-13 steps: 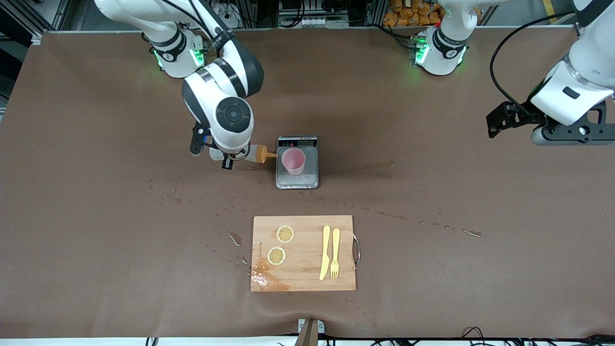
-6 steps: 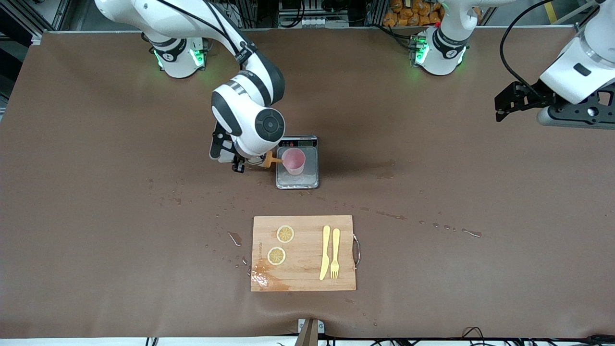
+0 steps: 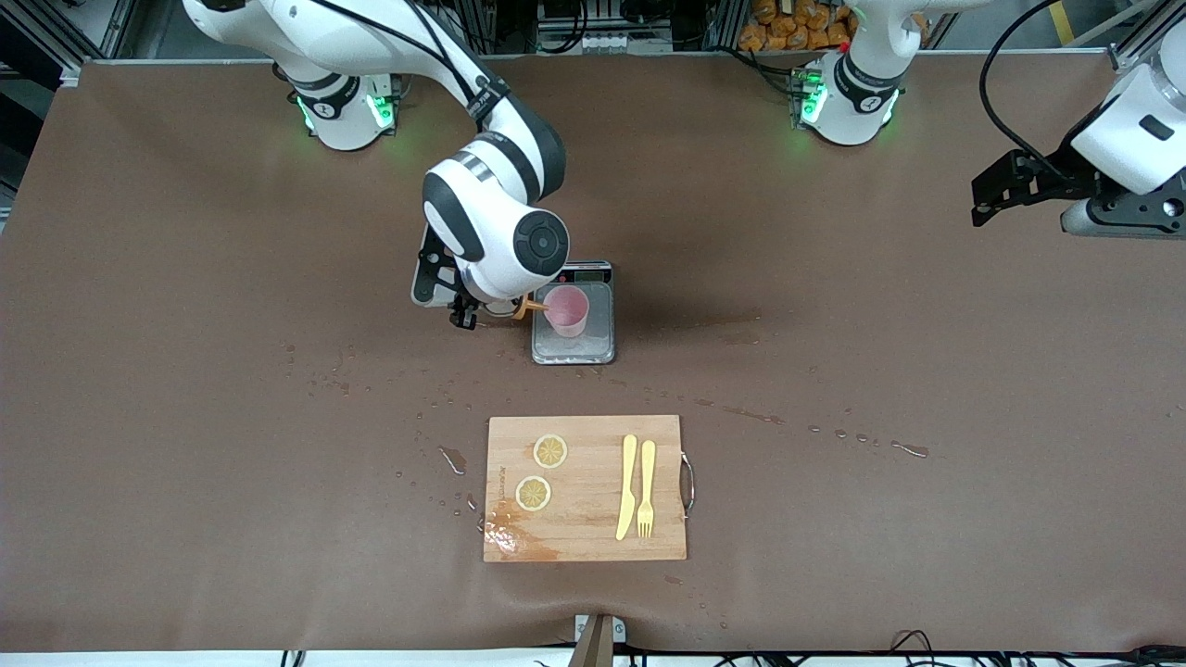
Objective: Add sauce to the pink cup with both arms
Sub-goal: 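Tilt the bottle with the right gripper and squeeze sauce into the cup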
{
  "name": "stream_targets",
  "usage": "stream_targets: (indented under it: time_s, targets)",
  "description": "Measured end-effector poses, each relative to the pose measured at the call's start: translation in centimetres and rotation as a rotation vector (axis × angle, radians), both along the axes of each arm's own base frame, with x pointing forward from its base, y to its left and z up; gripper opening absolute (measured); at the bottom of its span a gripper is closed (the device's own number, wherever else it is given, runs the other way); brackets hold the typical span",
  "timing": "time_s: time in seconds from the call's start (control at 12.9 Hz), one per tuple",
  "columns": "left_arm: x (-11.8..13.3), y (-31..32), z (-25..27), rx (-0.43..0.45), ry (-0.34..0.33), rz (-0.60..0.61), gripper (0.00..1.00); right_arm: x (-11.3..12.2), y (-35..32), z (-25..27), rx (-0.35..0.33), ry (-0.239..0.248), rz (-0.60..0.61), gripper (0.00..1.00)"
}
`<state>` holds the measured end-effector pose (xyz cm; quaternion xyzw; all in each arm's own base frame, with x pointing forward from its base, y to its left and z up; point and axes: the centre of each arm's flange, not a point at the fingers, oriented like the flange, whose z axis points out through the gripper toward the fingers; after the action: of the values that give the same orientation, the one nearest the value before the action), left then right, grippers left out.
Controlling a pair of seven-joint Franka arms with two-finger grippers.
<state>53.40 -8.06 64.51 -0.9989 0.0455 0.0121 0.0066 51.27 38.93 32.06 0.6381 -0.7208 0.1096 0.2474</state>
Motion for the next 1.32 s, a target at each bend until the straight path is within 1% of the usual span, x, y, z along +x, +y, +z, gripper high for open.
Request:
stream_targets:
  time_s: [0.08, 0.23, 0.31, 0.62, 0.93, 1.32]
  targets:
    - [0.0, 0.0, 0.0, 0.000, 0.001, 0.000, 1.00, -0.1, 0.1, -0.1, -0.002, 0.001, 0.002, 0.46]
    - [0.0, 0.0, -0.1, 0.000, 0.001, 0.000, 1.00, -0.2, 0.3, -0.3, -0.003, 0.004, 0.005, 0.45]
    - [0.0, 0.0, -0.2, 0.000, 0.004, 0.000, 1.00, -0.3, 0.4, -0.3, -0.004, 0.004, 0.007, 0.43]
    - [0.6, 0.3, -0.9, 0.000, 0.016, 0.006, 1.00, -0.3, 0.5, -0.2, -0.003, 0.003, 0.009, 0.43]
    - [0.7, 0.3, -0.7, -0.001, 0.011, 0.006, 1.00, -0.3, 0.5, -0.2, -0.002, 0.006, 0.013, 0.42]
    - [1.1, 0.0, -1.6, -0.001, 0.027, 0.001, 1.00, 0.0, 0.1, -0.1, 0.003, 0.017, 0.033, 0.42]
